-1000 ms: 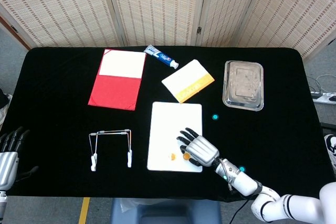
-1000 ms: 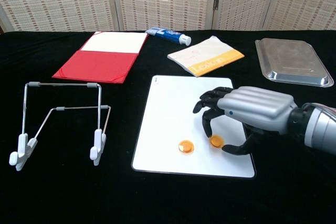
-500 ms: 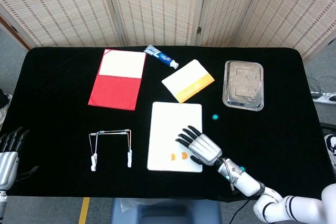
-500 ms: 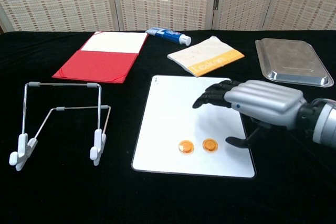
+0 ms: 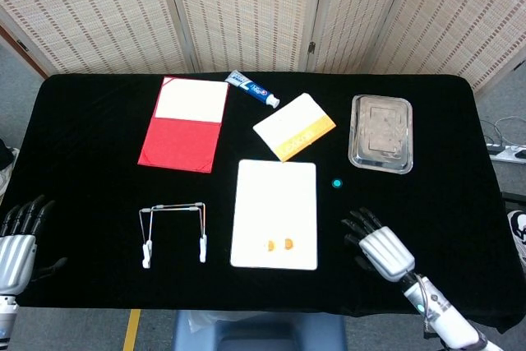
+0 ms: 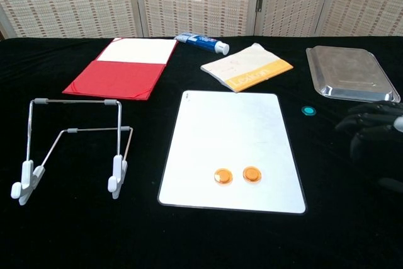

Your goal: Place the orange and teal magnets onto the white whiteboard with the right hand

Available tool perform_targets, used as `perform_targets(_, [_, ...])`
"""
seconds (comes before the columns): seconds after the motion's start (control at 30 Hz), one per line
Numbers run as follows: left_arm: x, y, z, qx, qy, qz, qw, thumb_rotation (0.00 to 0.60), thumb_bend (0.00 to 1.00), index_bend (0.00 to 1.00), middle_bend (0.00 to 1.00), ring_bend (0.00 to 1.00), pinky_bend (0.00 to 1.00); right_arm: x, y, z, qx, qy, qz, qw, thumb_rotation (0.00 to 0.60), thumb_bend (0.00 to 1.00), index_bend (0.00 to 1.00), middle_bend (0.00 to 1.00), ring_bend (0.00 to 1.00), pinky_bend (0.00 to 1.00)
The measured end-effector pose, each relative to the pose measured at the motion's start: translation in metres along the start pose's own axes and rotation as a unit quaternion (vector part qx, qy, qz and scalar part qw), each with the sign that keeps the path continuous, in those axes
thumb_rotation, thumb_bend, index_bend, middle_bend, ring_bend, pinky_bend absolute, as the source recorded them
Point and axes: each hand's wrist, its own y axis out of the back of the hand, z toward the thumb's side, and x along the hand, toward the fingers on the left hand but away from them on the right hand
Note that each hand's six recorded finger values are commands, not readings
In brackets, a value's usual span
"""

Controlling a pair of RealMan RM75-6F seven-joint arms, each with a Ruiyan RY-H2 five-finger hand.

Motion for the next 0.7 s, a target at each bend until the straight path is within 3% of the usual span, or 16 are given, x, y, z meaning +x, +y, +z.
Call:
perform_targets(0.37, [0.004, 0.002, 0.008, 0.004, -0.013, -0.001, 0.9999, 0.600, 0.09, 0.00, 0.00, 0.00, 0.00, 0.045, -0.031, -0.028, 0.012, -0.049, 0.012, 0.9987, 0.600, 0.43, 0.42, 0.18, 0.00, 0.00])
perform_targets(0.7, [0.005, 0.000, 0.010, 0.003, -0.017, -0.003, 0.9999, 0.600, 0.09, 0.00, 0.00, 0.00, 0.00, 0.046, -0.049, -0.036, 0.001, -0.066, 0.019, 0.9976, 0.600, 0.43, 0.42, 0.18, 0.00, 0.00])
